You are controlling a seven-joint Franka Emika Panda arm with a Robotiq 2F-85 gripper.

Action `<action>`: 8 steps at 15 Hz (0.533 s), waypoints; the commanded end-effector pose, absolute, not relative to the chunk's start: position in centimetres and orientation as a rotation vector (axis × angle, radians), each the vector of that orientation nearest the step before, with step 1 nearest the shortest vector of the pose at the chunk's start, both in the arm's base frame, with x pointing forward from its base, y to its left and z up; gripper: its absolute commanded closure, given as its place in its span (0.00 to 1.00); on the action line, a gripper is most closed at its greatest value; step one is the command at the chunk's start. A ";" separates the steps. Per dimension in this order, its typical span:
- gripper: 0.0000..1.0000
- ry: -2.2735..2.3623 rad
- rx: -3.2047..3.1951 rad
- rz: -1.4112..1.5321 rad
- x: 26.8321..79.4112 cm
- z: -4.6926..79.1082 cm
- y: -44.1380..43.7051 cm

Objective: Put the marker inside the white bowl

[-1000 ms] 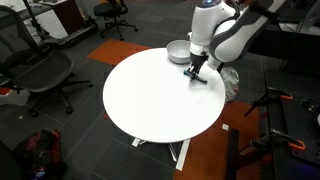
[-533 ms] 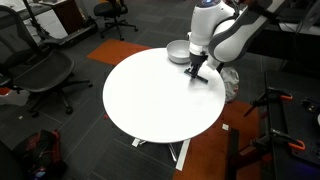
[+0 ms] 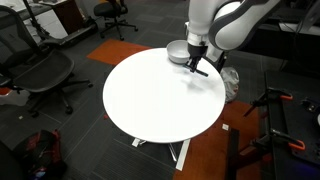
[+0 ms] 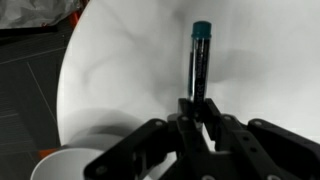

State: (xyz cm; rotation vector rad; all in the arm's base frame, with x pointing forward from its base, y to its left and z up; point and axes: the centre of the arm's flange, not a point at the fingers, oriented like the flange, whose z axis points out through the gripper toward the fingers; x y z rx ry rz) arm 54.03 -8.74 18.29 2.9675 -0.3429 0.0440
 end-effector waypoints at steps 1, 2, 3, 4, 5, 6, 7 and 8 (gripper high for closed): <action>0.95 -0.379 2.944 0.101 54.1 23.4 -9.8; 0.95 -0.395 2.938 0.129 54.5 24.4 -10.5; 0.95 -0.412 2.931 0.156 54.9 25.4 -11.2; 0.95 -0.425 2.920 0.185 55.3 26.1 -11.9; 0.95 -0.442 2.913 0.212 55.9 26.9 -12.6; 0.95 -0.460 2.903 0.236 56.4 27.4 -13.3; 0.95 -0.477 2.896 0.257 57.1 27.9 -14.1; 0.95 -0.488 2.890 0.279 57.6 28.2 -14.7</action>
